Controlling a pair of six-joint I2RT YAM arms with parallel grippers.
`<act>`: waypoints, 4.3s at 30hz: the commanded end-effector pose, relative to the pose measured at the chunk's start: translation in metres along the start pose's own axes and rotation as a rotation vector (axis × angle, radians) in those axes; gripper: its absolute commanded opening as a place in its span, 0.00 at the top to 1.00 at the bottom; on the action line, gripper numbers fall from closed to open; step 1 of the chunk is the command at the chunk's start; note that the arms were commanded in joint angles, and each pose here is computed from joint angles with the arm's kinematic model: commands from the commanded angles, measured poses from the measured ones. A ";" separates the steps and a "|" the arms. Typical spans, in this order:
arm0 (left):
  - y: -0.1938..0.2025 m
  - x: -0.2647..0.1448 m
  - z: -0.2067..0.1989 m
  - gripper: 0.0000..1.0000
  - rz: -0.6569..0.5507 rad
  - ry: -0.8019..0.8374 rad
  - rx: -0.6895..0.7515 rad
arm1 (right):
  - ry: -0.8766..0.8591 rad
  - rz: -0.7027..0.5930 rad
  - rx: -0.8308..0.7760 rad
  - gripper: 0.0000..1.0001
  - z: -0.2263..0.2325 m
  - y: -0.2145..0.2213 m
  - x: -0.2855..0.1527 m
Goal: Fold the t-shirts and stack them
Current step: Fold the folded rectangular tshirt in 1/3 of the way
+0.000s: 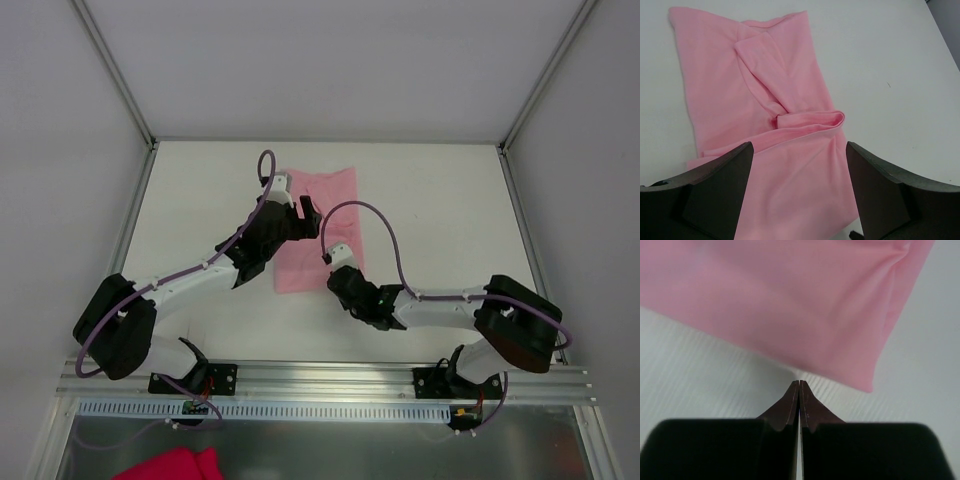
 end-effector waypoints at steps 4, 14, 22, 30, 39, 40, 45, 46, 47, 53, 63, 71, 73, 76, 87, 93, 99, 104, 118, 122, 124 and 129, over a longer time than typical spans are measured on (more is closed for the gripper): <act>-0.011 0.001 -0.002 0.23 -0.054 -0.001 0.041 | 0.033 -0.083 0.062 0.99 -0.031 -0.053 0.025; -0.008 0.015 -0.001 0.23 -0.041 -0.033 0.072 | 0.055 -0.060 0.068 0.99 -0.054 -0.062 0.049; -0.014 0.010 0.004 0.23 -0.065 -0.063 0.092 | 0.043 0.003 0.055 0.99 -0.044 -0.027 0.074; -0.030 -0.013 0.006 0.21 -0.117 -0.071 0.090 | -0.056 0.029 0.100 0.99 -0.031 0.006 0.052; -0.039 -0.038 0.010 0.20 -0.152 -0.076 0.064 | -0.090 0.033 0.043 0.99 0.015 0.031 0.009; -0.038 -0.038 0.009 0.20 -0.152 -0.059 0.054 | -0.032 0.029 0.022 0.99 0.009 0.030 0.013; -0.026 -0.024 0.010 0.19 -0.114 -0.065 0.063 | 0.080 -0.061 -0.033 0.99 -0.005 -0.010 0.022; -0.025 -0.022 0.010 0.19 -0.110 -0.068 0.066 | 0.086 -0.075 -0.030 0.99 -0.007 -0.017 0.024; -0.024 -0.020 0.010 0.19 -0.107 -0.069 0.065 | 0.093 -0.093 -0.026 0.99 -0.010 -0.025 0.024; -0.022 -0.011 0.009 0.19 -0.092 -0.076 0.083 | 0.163 -0.180 0.018 0.89 -0.036 -0.064 0.018; -0.017 -0.003 0.011 0.20 -0.091 -0.080 0.110 | 0.315 -0.125 -0.033 0.51 -0.066 -0.084 0.049; -0.013 -0.004 0.020 0.19 -0.092 -0.117 0.132 | 0.334 -0.079 -0.043 0.51 -0.074 -0.085 0.069; -0.015 -0.005 0.019 0.19 -0.096 -0.116 0.132 | 0.332 -0.077 -0.037 0.53 -0.075 -0.084 0.072; -0.014 -0.004 0.020 0.19 -0.095 -0.119 0.135 | 0.318 -0.063 -0.021 0.74 -0.076 -0.082 0.074; -0.011 0.001 0.019 0.19 -0.085 -0.114 0.133 | 0.350 -0.031 0.016 0.50 -0.089 -0.074 0.069; -0.009 0.006 0.017 0.19 -0.074 -0.109 0.133 | 0.349 -0.048 0.038 0.48 -0.092 -0.072 0.059; -0.008 0.007 0.017 0.19 -0.071 -0.110 0.134 | 0.297 -0.072 0.131 0.49 -0.094 -0.074 0.048; -0.009 0.005 0.016 0.19 -0.074 -0.107 0.128 | 0.286 -0.032 0.169 0.49 -0.093 -0.070 0.042; -0.005 0.010 0.015 0.19 -0.061 -0.098 0.120 | 0.200 -0.028 0.390 0.52 -0.096 -0.052 0.042; -0.006 0.011 0.016 0.19 -0.065 -0.103 0.122 | 0.127 -0.043 0.407 0.52 -0.093 -0.050 0.050; -0.005 0.011 0.016 0.19 -0.066 -0.104 0.124 | 0.096 -0.079 0.409 0.52 -0.092 -0.056 0.051; -0.004 0.013 0.017 0.19 -0.063 -0.112 0.131 | 0.062 -0.090 0.441 0.53 -0.096 -0.061 0.053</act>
Point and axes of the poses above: each gripper's point midway between its finger pads, its own x axis out along the fingers, its own z axis along the line the jaws close on, y = z × x, the point moved 6 cm from there along -x, back along the fingers, and after that the axes turned 9 degrees about -x, right-handed, at the moved point
